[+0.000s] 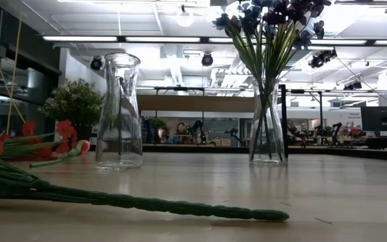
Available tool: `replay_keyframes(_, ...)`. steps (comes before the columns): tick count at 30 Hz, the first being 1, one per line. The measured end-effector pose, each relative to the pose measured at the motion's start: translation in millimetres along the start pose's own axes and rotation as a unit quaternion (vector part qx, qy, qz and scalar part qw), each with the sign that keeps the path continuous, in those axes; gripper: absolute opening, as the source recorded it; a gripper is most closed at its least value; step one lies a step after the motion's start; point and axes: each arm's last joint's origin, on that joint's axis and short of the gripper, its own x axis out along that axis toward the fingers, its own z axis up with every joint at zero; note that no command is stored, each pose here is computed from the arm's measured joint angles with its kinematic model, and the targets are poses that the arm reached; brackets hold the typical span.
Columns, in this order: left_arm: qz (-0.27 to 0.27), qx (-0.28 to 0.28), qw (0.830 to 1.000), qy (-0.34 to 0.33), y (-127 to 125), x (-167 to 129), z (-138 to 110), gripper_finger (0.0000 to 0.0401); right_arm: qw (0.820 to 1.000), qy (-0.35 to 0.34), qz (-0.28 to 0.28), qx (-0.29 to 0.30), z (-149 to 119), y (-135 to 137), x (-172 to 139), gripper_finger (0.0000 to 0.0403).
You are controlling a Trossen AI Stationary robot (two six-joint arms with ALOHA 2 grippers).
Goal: Pick and place flowers into a vace then onto a shelf
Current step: Put the top red flower into the left transparent vase
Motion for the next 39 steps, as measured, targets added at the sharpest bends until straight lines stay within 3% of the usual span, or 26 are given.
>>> replay_keyframes(6,0.064,-0.059,0.995,0.042,5.5,-3.7,-26.3,0.0278,1.000,0.000,0.000,0.010,0.0,0.0,0.0,0.0165)
replay_keyframes(14,0.166,-0.126,0.976,0.057,16.8,-16.0,-55.8,0.0278,1.000,0.000,0.000,0.010,0.0,0.0,0.0,0.0165)
replay_keyframes(23,0.196,-0.182,0.964,-0.005,19.0,-20.4,-74.1,0.0278,1.000,0.011,-0.001,0.007,-2.1,-0.2,0.0,0.0165)
replay_keyframes(34,0.323,-0.252,0.910,-0.066,45.7,-19.9,-82.3,0.0278,0.999,0.018,0.026,0.020,-3.0,1.3,-0.1,0.0165)
replay_keyframes(39,0.336,-0.254,0.903,-0.082,49.4,-16.3,-85.0,0.0278,0.999,0.019,0.032,0.020,-3.1,1.6,-0.1,0.0165)
